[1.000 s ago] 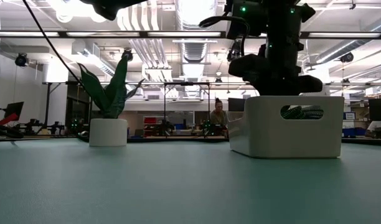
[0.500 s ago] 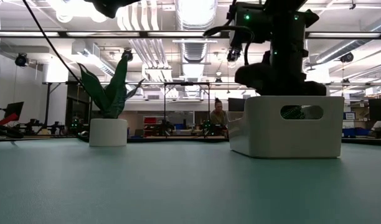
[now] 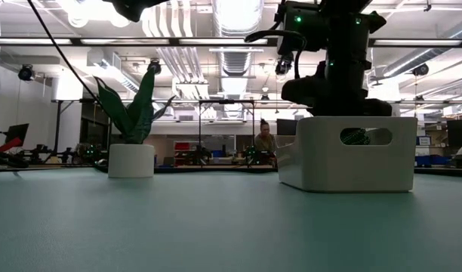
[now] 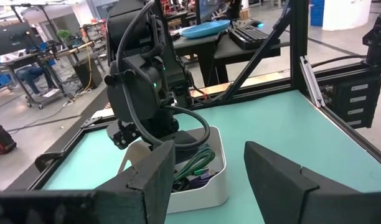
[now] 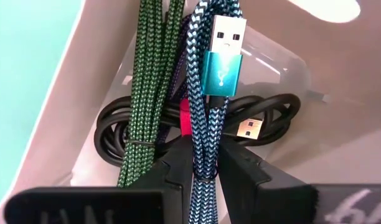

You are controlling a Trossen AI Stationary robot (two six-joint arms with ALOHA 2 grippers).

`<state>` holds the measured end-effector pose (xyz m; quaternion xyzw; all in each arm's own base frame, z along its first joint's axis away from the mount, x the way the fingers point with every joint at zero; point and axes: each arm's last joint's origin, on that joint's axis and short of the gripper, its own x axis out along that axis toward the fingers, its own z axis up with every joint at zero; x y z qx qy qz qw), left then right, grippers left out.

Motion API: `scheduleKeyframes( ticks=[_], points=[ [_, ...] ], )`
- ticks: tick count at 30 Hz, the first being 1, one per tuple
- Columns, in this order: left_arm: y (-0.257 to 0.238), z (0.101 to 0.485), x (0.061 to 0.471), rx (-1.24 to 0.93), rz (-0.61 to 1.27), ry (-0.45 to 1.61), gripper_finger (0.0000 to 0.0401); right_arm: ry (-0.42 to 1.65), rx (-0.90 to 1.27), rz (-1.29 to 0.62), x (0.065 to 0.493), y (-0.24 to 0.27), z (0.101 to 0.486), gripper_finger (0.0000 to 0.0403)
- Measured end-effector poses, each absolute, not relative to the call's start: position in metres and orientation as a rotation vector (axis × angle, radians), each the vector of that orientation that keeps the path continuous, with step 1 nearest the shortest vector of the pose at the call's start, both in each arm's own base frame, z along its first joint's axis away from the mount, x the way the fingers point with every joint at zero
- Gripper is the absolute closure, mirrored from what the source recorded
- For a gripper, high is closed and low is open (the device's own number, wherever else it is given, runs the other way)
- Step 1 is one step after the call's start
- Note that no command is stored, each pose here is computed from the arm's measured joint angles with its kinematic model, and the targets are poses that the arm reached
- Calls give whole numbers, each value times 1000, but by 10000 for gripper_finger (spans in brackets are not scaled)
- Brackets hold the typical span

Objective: Pick and place USB-C Cables
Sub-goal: Put the blue charger cable into the gray bin

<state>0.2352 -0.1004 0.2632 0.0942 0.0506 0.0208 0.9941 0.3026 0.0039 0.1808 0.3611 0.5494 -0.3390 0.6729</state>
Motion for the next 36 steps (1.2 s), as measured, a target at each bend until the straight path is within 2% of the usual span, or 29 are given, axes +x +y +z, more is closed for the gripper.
scheduleKeyframes(
  ticks=[36],
  points=[
    [-100, 263, 235, 189, 41, 102, 222, 1224, 815, -789, 302, 3, 181, 344]
  ],
)
